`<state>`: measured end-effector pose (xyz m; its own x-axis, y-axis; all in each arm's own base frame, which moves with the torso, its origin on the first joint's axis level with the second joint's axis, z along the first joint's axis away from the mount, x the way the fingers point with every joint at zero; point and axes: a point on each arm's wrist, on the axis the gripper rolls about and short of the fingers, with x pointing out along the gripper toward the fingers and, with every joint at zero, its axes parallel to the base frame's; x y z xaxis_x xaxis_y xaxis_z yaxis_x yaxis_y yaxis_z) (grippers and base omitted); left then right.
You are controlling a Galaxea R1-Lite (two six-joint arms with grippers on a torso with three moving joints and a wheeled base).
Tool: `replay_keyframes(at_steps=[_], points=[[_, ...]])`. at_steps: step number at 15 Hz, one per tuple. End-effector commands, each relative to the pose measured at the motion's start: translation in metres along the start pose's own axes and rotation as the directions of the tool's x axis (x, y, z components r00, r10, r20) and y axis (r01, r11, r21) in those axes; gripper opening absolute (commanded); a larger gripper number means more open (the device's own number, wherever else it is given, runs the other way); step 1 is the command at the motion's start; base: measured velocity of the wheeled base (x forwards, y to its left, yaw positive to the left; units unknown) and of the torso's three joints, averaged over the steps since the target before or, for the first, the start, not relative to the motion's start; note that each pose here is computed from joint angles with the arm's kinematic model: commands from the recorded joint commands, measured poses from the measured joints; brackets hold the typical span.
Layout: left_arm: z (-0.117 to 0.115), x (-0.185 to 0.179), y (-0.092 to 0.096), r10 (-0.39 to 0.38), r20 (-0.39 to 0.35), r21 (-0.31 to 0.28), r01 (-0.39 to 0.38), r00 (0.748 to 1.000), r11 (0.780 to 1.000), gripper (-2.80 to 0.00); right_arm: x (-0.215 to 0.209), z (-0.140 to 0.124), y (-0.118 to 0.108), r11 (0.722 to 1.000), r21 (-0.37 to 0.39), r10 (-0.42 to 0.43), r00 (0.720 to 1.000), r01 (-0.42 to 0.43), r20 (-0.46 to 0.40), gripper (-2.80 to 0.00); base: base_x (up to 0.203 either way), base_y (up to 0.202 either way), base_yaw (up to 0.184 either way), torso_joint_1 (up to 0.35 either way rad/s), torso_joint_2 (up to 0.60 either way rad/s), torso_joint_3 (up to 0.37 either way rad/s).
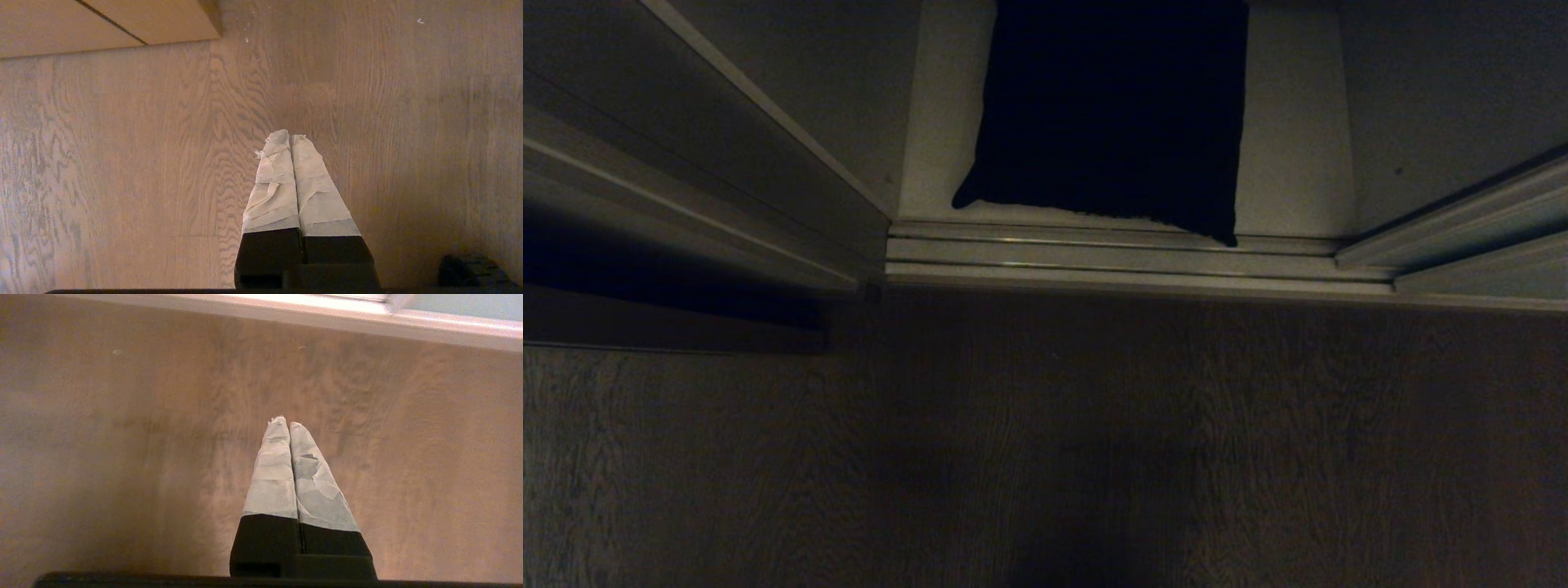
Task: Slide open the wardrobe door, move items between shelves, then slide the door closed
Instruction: Close the door
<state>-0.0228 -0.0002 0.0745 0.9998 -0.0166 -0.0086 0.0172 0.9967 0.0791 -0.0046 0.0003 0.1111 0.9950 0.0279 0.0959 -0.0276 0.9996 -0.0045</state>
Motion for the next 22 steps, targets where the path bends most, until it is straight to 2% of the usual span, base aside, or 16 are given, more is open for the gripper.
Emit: replay_keyframes(at_steps=[1,3,5,7,22], points=[[0.0,0.0,0.0,0.001,-0.004,0.0,-0.001,1.0,1.0,-2.8,-0.013,-0.006,0.0,1.0,-0.012,-0.025,0.997,0.026,0.074,-2.8,0.0,0.0,0.0,0.0,0.0,0.0],[0.0,0.0,0.0,0.0,-0.004,0.0,0.0,1.0,1.0,-2.8,-0.019,-0.018,0.0,0.999,-0.02,-0.045,0.999,0.045,0.029,-2.8,0.0,0.0,0.0,0.0,0.0,0.0],[0.0,0.0,0.0,0.0,-0.004,0.0,0.0,1.0,1.0,-2.8,-0.022,-0.034,0.0,0.999,-0.016,-0.037,0.994,0.035,-0.105,-2.8,0.0,0.0,0.0,0.0,0.0,0.0],[0.0,0.0,0.0,0.001,-0.004,-0.001,-0.001,1.0,1.0,-2.8,-0.022,-0.034,0.001,0.999,-0.033,-0.035,0.995,0.032,-0.097,-2.8,0.0,0.0,0.0,0.0,0.0,0.0],[0.0,0.0,0.0,0.0,-0.005,0.0,0.0,1.0,1.0,-2.8,-0.021,-0.034,0.001,0.999,-0.019,-0.033,0.995,0.032,-0.097,-2.8,0.0,0.0,0.0,0.0,0.0,0.0]])
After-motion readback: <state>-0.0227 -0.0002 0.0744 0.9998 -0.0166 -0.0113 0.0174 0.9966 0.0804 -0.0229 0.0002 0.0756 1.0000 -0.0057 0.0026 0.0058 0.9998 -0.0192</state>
